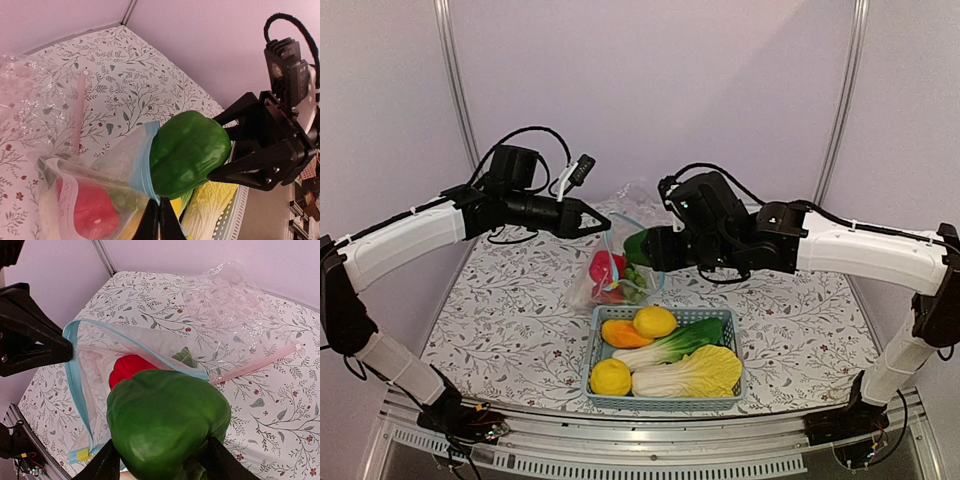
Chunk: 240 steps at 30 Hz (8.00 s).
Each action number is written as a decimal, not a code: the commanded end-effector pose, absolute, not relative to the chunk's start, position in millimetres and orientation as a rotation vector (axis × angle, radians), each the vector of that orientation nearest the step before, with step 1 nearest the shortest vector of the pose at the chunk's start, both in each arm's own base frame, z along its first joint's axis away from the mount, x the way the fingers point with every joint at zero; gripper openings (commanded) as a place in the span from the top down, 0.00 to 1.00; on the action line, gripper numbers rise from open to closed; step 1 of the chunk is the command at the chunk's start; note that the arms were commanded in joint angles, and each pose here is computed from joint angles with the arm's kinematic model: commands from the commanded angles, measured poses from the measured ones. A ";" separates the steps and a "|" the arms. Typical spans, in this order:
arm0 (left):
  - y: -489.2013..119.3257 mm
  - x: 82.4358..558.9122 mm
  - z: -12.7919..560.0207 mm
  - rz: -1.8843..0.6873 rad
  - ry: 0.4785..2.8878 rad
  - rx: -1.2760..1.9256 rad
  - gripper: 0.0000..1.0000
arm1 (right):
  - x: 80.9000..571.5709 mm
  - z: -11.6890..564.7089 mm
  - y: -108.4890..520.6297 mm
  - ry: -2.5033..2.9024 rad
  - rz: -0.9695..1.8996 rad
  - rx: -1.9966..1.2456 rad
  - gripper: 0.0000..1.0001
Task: Place the food in the zip-top bag and seal the zipper
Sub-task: Place the fake vegetable in the zipper food storage bag, then pass from the left arm to the right, then pass from the right arm to the left
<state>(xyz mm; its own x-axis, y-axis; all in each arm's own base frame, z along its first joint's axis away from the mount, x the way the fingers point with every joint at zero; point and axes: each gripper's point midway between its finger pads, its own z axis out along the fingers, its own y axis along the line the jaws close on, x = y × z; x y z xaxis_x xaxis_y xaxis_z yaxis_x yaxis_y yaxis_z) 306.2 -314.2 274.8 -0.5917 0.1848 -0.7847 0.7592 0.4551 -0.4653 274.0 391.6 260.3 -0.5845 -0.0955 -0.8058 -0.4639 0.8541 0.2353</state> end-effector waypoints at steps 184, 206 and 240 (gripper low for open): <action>-328.9 283.0 200.6 -0.770 2.090 0.831 0.80 | 303.6 279.1 339.7 2.170 0.823 -0.123 1.00; -339.6 323.7 265.5 -0.731 2.013 0.977 1.00 | 308.9 292.2 329.0 2.115 0.780 -0.102 1.00; -325.9 302.7 246.7 -0.806 2.012 1.030 1.00 | 200.8 242.8 335.1 2.223 0.606 -0.610 0.18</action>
